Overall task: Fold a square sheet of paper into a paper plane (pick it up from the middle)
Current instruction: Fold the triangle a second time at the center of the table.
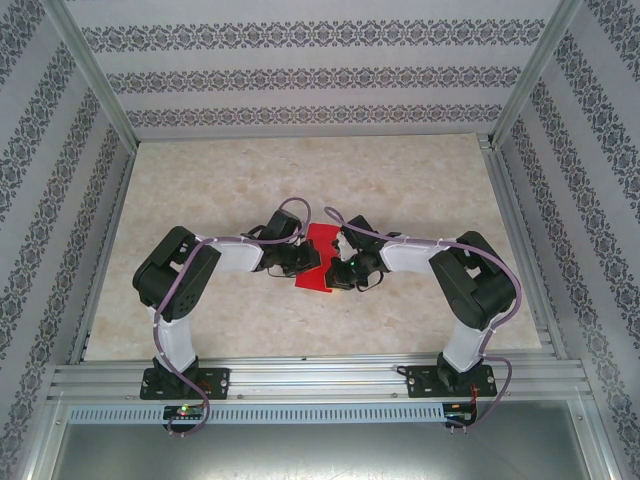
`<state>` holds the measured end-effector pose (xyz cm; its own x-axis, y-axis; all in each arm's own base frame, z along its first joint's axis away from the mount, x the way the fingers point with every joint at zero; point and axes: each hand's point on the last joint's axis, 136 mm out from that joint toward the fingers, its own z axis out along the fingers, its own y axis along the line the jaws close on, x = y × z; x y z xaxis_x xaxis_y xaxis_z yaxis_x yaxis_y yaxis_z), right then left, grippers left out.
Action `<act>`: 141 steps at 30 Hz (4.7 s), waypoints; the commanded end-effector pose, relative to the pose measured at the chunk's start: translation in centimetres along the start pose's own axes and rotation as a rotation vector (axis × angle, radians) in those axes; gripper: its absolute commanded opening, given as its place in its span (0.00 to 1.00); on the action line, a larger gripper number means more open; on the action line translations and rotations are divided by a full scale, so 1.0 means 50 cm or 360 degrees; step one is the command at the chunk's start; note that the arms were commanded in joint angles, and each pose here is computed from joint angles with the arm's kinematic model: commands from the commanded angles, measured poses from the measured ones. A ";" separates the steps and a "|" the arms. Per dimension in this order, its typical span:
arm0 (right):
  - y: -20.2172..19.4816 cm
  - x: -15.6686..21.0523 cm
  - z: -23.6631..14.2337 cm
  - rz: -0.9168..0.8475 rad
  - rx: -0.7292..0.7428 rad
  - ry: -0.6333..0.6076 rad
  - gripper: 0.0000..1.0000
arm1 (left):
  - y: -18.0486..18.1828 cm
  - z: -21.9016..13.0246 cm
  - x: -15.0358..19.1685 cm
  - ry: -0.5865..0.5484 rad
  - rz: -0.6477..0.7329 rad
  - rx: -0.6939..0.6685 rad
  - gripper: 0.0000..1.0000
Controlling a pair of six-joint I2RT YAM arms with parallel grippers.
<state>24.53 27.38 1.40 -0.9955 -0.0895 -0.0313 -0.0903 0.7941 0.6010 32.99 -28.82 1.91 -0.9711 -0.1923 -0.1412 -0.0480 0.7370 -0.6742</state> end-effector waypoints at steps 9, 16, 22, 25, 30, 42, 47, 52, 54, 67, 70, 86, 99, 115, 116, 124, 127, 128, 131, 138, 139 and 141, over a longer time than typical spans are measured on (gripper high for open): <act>-0.125 0.077 0.027 0.0114 0.0316 0.0181 0.00 | 0.171 -0.052 -0.064 -0.0101 0.0030 -0.0407 0.09; -0.124 0.081 0.028 0.0113 0.0306 0.0191 0.00 | 0.171 -0.095 -0.139 -0.0184 0.0066 -0.0361 0.14; -0.113 0.078 0.027 0.0111 0.0269 0.0186 0.00 | 0.126 -0.132 -0.163 -0.0252 0.0099 -0.0276 0.17; -0.105 0.074 0.024 0.0106 0.0252 0.0177 0.00 | 0.079 -0.152 -0.149 -0.0297 0.0111 -0.0145 0.19; -0.101 0.073 0.022 0.0109 0.0242 0.0173 0.00 | 0.004 -0.135 -0.096 -0.0276 0.0137 0.0020 0.18; 0.013 0.014 -0.026 0.0023 -0.0080 0.0008 0.02 | -0.002 -0.047 -0.047 -0.0154 0.0122 0.0028 0.10; 0.063 -0.026 -0.071 -0.0041 -0.0186 -0.0113 0.03 | 0.005 -0.042 -0.040 -0.0137 0.0110 0.0032 0.10; 0.060 -0.054 -0.064 -0.0033 -0.0151 -0.0134 0.03 | 0.009 -0.046 -0.036 -0.0146 0.0106 0.0027 0.10; 0.057 -0.065 -0.055 -0.0033 -0.0133 -0.0136 0.03 | 0.013 -0.047 -0.035 -0.0152 0.0101 0.0014 0.09; 0.021 -0.100 -0.002 0.0011 -0.0025 -0.0086 0.03 | 0.020 -0.053 -0.030 -0.0166 0.0085 0.0003 0.10; 0.016 -0.100 0.005 0.0014 -0.0019 -0.0068 0.03 | 0.020 -0.052 -0.032 -0.0170 0.0086 0.0004 0.10; 0.063 -0.072 0.007 -0.0125 -0.0072 0.0011 0.03 | 0.069 -0.044 -0.012 -0.0143 0.0016 -0.0125 0.07; 0.032 -0.048 0.027 -0.0121 0.0010 0.0135 0.04 | 0.110 -0.047 0.008 -0.0145 -0.0038 -0.0221 0.06; -0.005 0.037 -0.012 -0.0129 -0.0020 0.0233 0.04 | 0.143 -0.046 0.016 -0.0166 -0.0094 -0.0298 0.05; -0.007 0.041 -0.013 -0.0130 -0.0020 0.0238 0.04 | 0.139 -0.045 0.015 -0.0164 -0.0089 -0.0289 0.05; -0.018 0.032 -0.006 -0.0107 0.0039 0.0217 0.03 | 0.007 -0.077 -0.020 -0.0233 0.0071 0.0039 0.13; -0.025 0.029 -0.003 -0.0087 0.0068 0.0207 0.03 | -0.034 -0.084 -0.013 -0.0241 0.0130 0.0113 0.17; -0.028 0.028 -0.002 -0.0080 0.0076 0.0204 0.03 | -0.042 -0.081 -0.006 -0.0235 0.0143 0.0128 0.18; -0.035 0.029 0.002 -0.0060 0.0096 0.0210 0.03 | -0.052 -0.063 0.016 -0.0196 0.0168 0.0137 0.18; -0.041 0.032 0.006 -0.0031 0.0112 0.0216 0.03 | -0.037 -0.021 0.052 -0.0108 0.0160 0.0134 0.15; -0.044 0.033 0.007 -0.0027 0.0116 0.0219 0.03 | -0.035 -0.018 0.056 -0.0098 0.0158 0.0137 0.15; -0.045 0.035 0.008 -0.0023 0.0120 0.0223 0.03 | -0.031 -0.010 0.062 -0.0077 0.0158 0.0144 0.15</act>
<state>23.73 27.25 1.54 -0.9771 -0.2124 0.0132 -0.1605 0.7764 0.6095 30.45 -29.34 3.20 -0.9540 -0.1688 -0.2476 0.0539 0.7162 -0.6958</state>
